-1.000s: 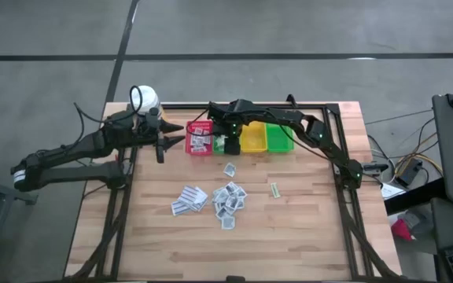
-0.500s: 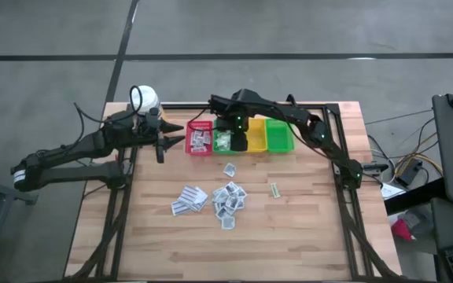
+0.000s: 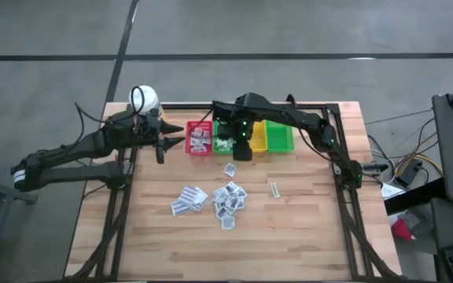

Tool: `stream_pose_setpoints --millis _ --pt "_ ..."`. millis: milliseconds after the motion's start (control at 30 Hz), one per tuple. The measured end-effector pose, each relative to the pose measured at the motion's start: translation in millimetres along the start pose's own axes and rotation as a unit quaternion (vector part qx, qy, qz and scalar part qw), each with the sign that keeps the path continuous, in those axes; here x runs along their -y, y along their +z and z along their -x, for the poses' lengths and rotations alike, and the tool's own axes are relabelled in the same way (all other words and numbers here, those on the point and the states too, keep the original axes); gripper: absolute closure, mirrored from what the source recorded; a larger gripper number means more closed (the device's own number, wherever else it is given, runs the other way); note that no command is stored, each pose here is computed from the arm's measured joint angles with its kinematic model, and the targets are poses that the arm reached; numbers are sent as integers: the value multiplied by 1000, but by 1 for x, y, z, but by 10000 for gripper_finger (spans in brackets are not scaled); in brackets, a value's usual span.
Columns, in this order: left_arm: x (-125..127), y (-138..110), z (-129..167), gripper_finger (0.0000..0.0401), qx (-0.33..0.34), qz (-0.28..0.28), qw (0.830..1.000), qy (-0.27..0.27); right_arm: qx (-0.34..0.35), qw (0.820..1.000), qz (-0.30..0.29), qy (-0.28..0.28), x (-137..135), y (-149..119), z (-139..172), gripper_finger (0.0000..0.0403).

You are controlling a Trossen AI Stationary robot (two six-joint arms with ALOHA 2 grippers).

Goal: Pick & Place First Aid Supplies
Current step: Put the green bandage into the left green bin

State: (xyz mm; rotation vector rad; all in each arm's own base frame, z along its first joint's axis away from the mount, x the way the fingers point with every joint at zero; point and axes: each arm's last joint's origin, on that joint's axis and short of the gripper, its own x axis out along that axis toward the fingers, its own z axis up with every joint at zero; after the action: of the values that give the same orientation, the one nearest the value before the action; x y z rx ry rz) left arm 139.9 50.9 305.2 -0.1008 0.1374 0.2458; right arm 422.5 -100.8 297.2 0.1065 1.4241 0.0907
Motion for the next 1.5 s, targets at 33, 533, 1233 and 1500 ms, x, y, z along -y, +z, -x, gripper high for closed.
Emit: stream_pose_setpoints --millis 33,533,1233,1500 --pt "0 0 0 227 0 0 1000 0 -4 1000 9 2 -5 0 0 248" --pt "0 -2 0 227 -12 0 1000 1 -45 996 25 69 -30 -6 -52 248" --pt "0 -3 0 227 -15 1 1000 1 32 987 -142 63 -68 -126 -51 248" --pt "0 -3 0 227 -14 1 1000 1 7 971 -231 64 -72 -159 -70 248"
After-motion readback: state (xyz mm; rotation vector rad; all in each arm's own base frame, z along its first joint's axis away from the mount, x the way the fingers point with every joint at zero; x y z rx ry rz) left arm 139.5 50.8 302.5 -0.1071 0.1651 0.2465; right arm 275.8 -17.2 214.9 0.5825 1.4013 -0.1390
